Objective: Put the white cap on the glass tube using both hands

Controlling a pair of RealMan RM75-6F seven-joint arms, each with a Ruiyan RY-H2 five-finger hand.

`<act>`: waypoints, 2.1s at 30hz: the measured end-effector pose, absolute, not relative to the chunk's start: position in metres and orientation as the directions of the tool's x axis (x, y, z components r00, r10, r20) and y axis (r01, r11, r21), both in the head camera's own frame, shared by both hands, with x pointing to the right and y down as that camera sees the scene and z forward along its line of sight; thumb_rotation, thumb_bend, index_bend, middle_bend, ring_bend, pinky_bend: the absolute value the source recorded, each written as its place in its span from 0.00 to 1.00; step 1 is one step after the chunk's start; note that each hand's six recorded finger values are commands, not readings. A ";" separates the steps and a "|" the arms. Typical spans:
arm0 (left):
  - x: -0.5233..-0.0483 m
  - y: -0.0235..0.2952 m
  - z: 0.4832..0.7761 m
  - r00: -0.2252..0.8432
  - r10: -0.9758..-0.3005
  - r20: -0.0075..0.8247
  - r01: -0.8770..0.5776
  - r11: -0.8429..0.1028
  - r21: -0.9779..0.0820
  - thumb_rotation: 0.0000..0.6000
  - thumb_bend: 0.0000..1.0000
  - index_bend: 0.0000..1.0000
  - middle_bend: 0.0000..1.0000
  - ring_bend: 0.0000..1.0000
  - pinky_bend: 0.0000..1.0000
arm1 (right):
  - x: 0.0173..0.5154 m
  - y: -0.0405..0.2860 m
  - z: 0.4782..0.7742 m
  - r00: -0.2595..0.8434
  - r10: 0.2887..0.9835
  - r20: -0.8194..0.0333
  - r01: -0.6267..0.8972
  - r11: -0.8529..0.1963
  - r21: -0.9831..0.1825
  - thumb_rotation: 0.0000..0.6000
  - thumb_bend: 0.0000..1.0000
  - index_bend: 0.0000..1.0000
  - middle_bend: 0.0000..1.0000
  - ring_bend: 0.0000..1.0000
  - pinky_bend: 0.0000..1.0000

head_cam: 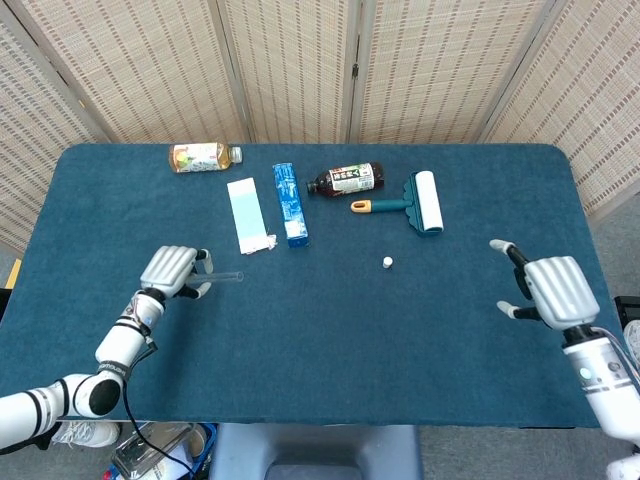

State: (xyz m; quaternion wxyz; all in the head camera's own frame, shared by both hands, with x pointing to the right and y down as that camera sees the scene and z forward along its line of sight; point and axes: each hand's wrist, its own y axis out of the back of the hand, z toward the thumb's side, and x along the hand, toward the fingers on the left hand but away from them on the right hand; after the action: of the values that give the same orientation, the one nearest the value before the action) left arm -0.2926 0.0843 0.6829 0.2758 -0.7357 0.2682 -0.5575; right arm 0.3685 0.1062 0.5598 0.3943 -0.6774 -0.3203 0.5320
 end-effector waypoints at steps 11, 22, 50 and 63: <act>-0.302 0.109 0.646 0.263 -0.708 0.655 -0.111 -0.697 -0.709 1.00 0.37 0.63 1.00 1.00 1.00 | 0.308 0.054 0.639 0.252 0.769 -0.587 -0.047 -0.596 -0.801 1.00 0.10 0.45 1.00 1.00 1.00; -0.300 0.121 0.638 0.286 -0.697 0.657 -0.104 -0.704 -0.702 1.00 0.37 0.63 1.00 1.00 1.00 | 0.269 0.034 0.696 0.233 0.717 -0.657 -0.100 -0.654 -0.750 1.00 0.13 0.46 1.00 1.00 1.00; -0.297 0.131 0.650 0.287 -0.663 0.691 -0.085 -0.736 -0.671 1.00 0.38 0.63 1.00 1.00 1.00 | 0.206 0.028 0.768 0.255 0.619 -0.743 -0.150 -0.734 -0.663 1.00 0.22 0.47 1.00 1.00 1.00; -0.298 0.134 0.655 0.287 -0.653 0.701 -0.089 -0.747 -0.659 1.00 0.38 0.63 1.00 1.00 1.00 | 0.208 0.029 0.776 0.237 0.606 -0.759 -0.165 -0.745 -0.646 1.00 0.22 0.47 1.00 1.00 1.00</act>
State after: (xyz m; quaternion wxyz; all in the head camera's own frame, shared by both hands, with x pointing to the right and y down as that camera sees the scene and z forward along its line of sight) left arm -0.2984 0.1338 0.6547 0.2589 -0.7594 0.2443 -0.5446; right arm 0.2080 0.0290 0.7755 0.3223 -0.7172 -0.1539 0.5983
